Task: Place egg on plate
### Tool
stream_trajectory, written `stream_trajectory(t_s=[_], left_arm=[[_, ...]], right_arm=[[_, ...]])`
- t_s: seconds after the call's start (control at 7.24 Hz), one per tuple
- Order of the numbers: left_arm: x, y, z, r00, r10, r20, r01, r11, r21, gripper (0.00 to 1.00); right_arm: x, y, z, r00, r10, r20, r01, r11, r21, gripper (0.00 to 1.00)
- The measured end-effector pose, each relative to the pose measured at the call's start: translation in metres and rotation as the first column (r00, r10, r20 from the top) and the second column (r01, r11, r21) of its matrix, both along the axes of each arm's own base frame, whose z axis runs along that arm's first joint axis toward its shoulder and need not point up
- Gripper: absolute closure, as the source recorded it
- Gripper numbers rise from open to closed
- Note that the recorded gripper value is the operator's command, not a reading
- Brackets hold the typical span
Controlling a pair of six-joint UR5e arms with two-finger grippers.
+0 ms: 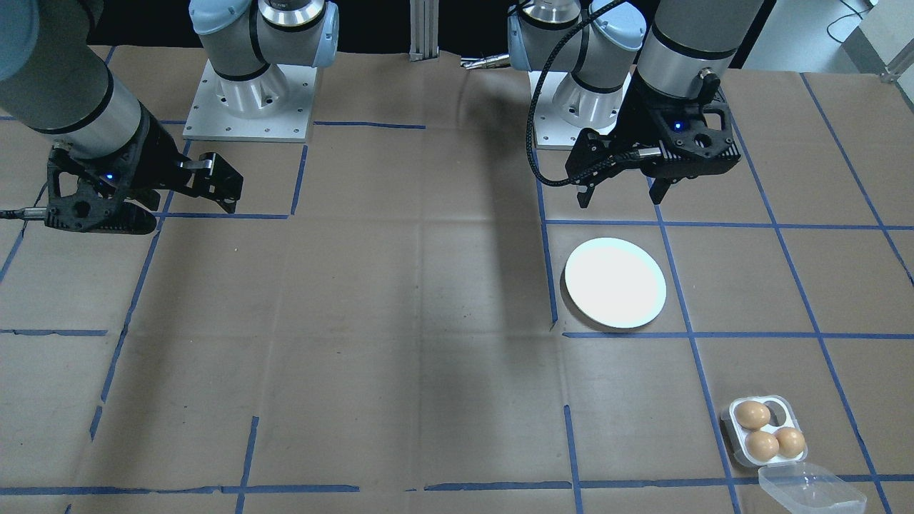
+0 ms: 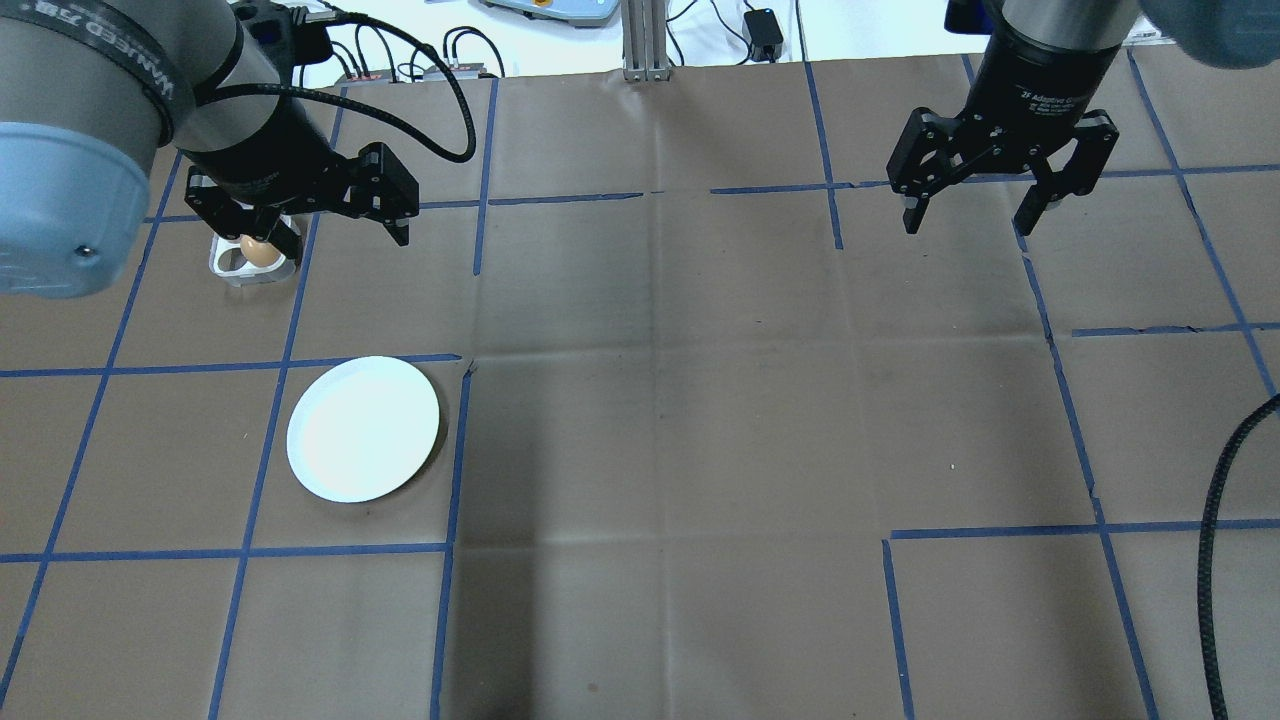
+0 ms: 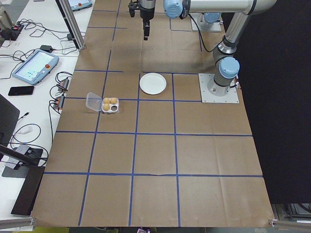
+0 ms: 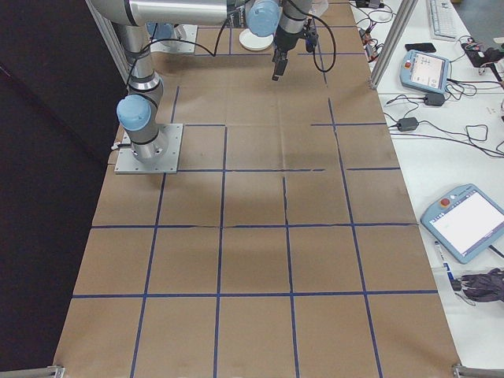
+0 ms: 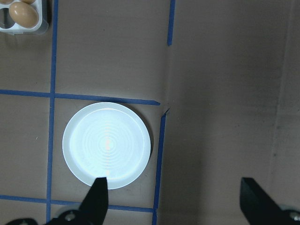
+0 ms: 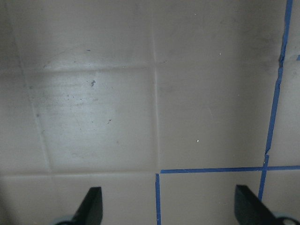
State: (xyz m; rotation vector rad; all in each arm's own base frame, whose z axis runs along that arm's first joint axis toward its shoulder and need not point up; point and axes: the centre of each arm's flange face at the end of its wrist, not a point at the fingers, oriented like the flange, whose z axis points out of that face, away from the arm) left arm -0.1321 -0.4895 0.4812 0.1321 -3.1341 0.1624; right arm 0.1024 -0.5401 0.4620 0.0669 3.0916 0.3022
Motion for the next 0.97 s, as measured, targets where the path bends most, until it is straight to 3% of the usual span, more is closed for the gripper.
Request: stream_trajectory(t_s=[0.69, 0.97], left_arm=[[0.0, -0.002, -0.001, 1.0, 0.002, -0.002, -0.002, 1.0, 0.002, 0.0], [0.019, -0.02, -0.005, 1.0, 0.014, -0.008, -0.014, 1.0, 0.012, 0.0]], right_arm=[[0.0, 0.0, 0.0, 1.0, 0.0, 0.0, 0.0, 1.0, 0.0, 0.0], [0.0, 0.0, 0.0, 1.0, 0.0, 0.0, 0.0, 1.0, 0.0, 0.0]])
